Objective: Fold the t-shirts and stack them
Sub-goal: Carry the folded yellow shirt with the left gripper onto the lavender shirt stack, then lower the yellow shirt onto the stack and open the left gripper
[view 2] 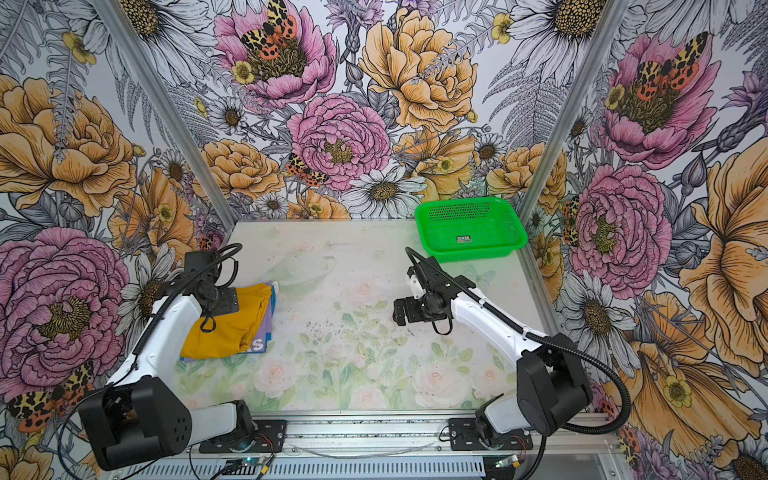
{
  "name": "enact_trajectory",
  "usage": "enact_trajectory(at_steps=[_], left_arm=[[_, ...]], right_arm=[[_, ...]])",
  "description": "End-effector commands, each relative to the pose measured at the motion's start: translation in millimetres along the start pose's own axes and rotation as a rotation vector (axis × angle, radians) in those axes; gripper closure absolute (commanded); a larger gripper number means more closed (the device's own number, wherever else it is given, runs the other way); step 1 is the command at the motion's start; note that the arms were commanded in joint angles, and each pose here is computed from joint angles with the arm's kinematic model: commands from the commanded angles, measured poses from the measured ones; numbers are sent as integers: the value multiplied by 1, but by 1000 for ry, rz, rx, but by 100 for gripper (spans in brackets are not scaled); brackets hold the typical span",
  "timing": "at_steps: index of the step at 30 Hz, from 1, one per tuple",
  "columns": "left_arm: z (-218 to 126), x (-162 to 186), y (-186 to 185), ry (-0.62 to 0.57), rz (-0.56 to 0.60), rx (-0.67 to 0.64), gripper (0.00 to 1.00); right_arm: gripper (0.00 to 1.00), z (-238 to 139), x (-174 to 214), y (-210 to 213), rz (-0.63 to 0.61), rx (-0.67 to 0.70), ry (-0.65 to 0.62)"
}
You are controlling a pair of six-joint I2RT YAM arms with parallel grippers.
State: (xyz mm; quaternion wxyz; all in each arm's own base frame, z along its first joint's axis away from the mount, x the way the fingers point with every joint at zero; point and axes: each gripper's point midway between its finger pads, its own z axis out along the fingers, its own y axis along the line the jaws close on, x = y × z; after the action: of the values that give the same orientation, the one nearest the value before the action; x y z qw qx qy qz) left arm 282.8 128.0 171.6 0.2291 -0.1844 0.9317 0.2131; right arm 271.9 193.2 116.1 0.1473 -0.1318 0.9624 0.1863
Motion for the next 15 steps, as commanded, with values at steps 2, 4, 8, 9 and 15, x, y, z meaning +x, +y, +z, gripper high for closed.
enact_trajectory(at_steps=[2, 4, 8, 9, 15], left_arm=[[-24, -23, -10, -71, -45, 124, 1], [-30, -21, -41, -66, -8, 276, 1], [-34, -4, -92, -26, 123, 369, 1], [-30, 1, -99, -9, 138, 363, 1], [-1, 10, -118, 57, 157, 283, 6]], right_arm=[[1, -7, -5, 9, -38, -19, -43], [1, -6, -5, 10, -40, -20, -40], [1, -4, -6, 10, -37, -17, -36], [1, -4, -7, 10, -34, -16, -36], [1, -1, -5, 8, -29, -5, -30]])
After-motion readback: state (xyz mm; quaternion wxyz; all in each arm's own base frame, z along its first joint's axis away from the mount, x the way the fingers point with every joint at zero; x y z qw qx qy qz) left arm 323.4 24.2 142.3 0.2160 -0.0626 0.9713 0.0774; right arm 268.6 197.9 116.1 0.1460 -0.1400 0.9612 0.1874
